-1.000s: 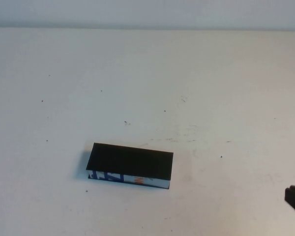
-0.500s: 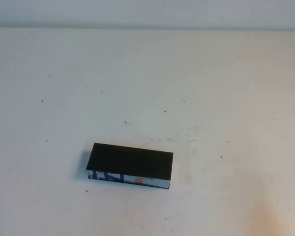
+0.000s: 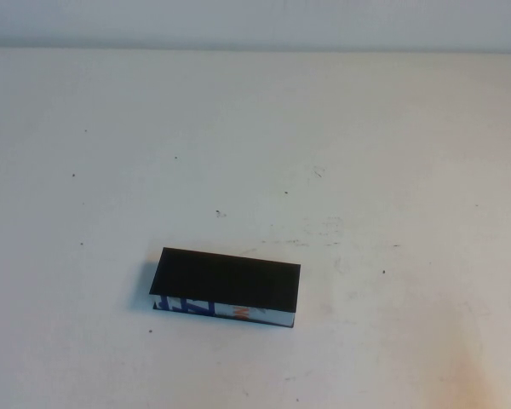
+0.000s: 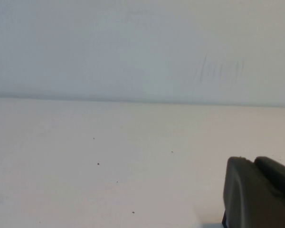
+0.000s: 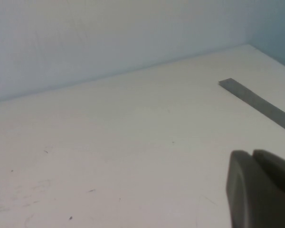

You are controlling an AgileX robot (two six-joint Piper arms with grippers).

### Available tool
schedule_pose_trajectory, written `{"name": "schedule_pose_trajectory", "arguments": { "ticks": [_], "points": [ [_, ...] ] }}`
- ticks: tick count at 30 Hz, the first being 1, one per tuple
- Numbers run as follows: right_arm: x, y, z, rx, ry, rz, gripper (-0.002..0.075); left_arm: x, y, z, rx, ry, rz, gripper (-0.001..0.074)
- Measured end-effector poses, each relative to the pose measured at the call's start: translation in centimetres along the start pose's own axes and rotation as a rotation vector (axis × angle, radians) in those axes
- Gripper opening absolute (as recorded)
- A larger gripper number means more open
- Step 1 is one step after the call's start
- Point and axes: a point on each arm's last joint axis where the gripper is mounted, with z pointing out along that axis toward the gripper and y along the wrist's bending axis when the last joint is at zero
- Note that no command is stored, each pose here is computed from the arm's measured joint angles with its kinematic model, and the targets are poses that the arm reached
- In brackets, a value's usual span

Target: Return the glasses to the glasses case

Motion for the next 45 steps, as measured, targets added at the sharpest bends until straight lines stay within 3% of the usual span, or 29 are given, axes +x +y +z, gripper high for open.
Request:
{"name": "schedule_pose_trajectory", "arguments": {
  "ticks": [13,38,45],
  "points": [
    [2.0,0.4,-0.2,-0.058,0.222,-0.103,-0.0011,0.0,0.0,0.0,-0.002,0.0,0.0,-0.0001],
    [2.0,0.4,-0.2,-0.06,0.223,-0.104,-0.0011,0.0,0.3,0.0,-0.029,-0.003,-0.002,-0.0001],
    [2.0,0.4,-0.2,-0.06,0.223,-0.106,-0.0011,-1.2,0.5,-0.1,-0.091,-0.126,0.149,-0.0001]
  ]
}}
